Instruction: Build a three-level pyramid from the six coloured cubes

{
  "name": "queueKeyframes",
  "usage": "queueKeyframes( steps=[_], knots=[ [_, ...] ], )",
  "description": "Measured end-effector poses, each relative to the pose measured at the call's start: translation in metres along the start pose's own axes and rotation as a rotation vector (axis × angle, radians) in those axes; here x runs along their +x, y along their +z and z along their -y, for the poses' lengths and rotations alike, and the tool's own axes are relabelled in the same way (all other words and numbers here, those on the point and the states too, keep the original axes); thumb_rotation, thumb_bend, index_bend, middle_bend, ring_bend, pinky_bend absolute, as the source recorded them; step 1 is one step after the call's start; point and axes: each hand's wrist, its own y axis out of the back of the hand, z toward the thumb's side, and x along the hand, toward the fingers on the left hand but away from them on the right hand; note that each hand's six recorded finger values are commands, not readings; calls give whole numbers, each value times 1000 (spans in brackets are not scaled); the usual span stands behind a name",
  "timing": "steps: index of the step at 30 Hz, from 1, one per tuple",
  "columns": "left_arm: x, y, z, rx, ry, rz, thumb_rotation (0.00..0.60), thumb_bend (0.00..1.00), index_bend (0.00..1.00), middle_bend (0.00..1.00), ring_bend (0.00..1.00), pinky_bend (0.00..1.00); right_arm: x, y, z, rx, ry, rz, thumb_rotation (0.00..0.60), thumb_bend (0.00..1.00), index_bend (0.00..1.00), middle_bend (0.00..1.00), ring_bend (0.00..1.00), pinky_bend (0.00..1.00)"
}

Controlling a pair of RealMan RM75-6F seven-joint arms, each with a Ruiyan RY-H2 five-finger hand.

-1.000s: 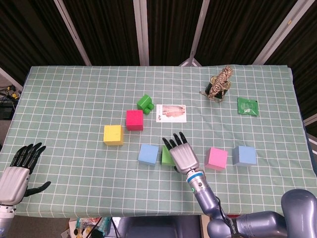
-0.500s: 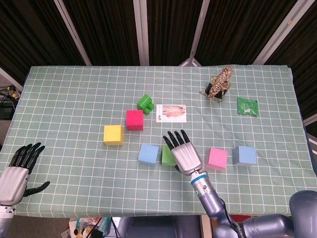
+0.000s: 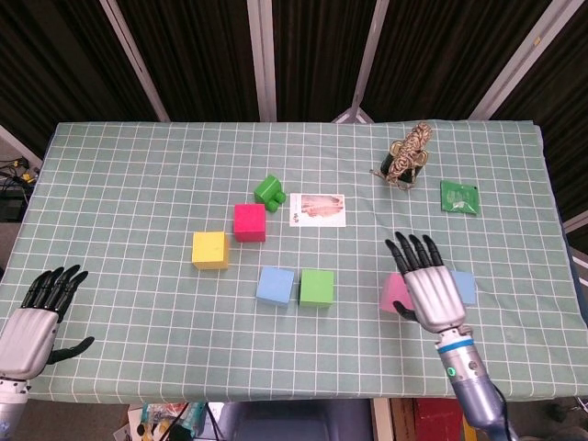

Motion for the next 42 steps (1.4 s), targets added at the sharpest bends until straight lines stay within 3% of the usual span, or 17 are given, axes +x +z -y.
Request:
queueKeyframes(
  steps=[6,13,23,33,42],
  knots=[
    [10,9,3,-11,-56,2,600,428,0,30,0,0,25,-37,-15,-53,-30,59,600,209,0,0,0,0],
    [37,35,4,-12,-162,46,600,544,0,41,0,24,28,-39,-22,-100,-45,50,600,209,0,0,0,0],
    [71,76,15,28,-329,155,600,584,42,129,39,201,29,-34,-26,-125,-56,38,600,209,0,0,0,0],
    [101,110,29,90,-417,208,600,587,45,135,42,202,29,-34,-28,-146,-63,33,600,209,0,0,0,0],
    [116,159,53,144,-506,311,600,587,79,231,142,247,28,-36,-32,-168,-74,37,600,209,0,0,0,0]
  ],
)
